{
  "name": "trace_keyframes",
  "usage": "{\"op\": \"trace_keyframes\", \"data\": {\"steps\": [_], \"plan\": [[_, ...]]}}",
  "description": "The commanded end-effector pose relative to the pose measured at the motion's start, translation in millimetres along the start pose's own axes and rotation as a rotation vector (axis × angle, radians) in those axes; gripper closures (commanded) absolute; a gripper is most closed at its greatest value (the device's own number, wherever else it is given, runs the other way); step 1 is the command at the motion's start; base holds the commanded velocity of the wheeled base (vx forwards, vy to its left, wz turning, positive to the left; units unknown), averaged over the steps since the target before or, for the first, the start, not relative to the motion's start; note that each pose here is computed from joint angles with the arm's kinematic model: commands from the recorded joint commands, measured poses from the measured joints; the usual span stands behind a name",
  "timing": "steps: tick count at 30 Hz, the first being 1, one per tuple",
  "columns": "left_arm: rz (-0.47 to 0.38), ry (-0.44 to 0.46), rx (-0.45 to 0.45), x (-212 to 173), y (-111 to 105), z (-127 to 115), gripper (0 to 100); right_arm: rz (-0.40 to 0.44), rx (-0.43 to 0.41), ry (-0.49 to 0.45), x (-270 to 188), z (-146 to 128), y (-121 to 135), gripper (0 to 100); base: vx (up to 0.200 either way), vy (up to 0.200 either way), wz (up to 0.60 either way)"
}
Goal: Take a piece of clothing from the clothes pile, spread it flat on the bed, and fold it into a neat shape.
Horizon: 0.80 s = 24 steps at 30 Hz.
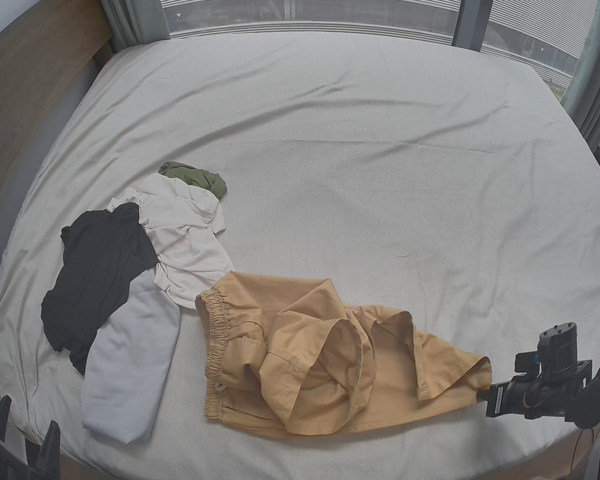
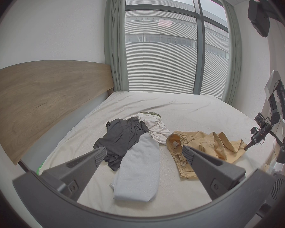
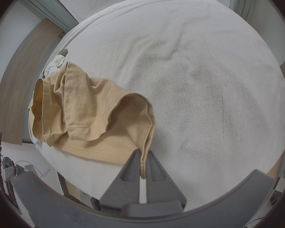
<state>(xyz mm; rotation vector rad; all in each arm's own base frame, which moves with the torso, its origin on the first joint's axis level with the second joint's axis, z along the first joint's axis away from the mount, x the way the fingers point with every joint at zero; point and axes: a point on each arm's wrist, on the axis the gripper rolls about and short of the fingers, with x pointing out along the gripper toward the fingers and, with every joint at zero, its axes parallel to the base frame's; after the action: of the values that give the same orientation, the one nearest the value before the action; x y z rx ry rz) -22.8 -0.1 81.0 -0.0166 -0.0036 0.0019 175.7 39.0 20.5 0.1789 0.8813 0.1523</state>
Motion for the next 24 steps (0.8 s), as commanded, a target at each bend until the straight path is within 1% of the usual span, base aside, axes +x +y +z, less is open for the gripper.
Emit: {"op": "trace_keyframes", "data": {"steps": [1, 18, 19, 22, 24], "plan": [[0.000, 0.001, -0.002, 0.0, 0.0, -5.2, 0, -0.002, 0.002, 0.012, -2.7, -3.9, -1.0, 100, 0.000, 0.000, 0.00], [0.001, 0.001, -0.003, 0.0, 0.1, -5.2, 0, 0.005, -0.002, 0.003, -4.4, -3.1, 0.2, 100, 0.000, 0.000, 0.00], [0.000, 0.001, -0.003, 0.0, 0.0, -5.2, 0, 0.006, -0.002, 0.000, -4.4, -2.8, 0.3, 0, 0.000, 0.000, 0.00], [0.000, 0.001, -0.003, 0.0, 0.1, -5.2, 0, 0.011, -0.001, -0.019, -6.6, -1.1, 1.4, 0, 0.000, 0.000, 0.00], [0.001, 0.001, -0.003, 0.0, 0.1, -5.2, 0, 0.025, -0.004, -0.067, -15.3, 3.1, 3.4, 0, 0.000, 0.000, 0.00]]}}
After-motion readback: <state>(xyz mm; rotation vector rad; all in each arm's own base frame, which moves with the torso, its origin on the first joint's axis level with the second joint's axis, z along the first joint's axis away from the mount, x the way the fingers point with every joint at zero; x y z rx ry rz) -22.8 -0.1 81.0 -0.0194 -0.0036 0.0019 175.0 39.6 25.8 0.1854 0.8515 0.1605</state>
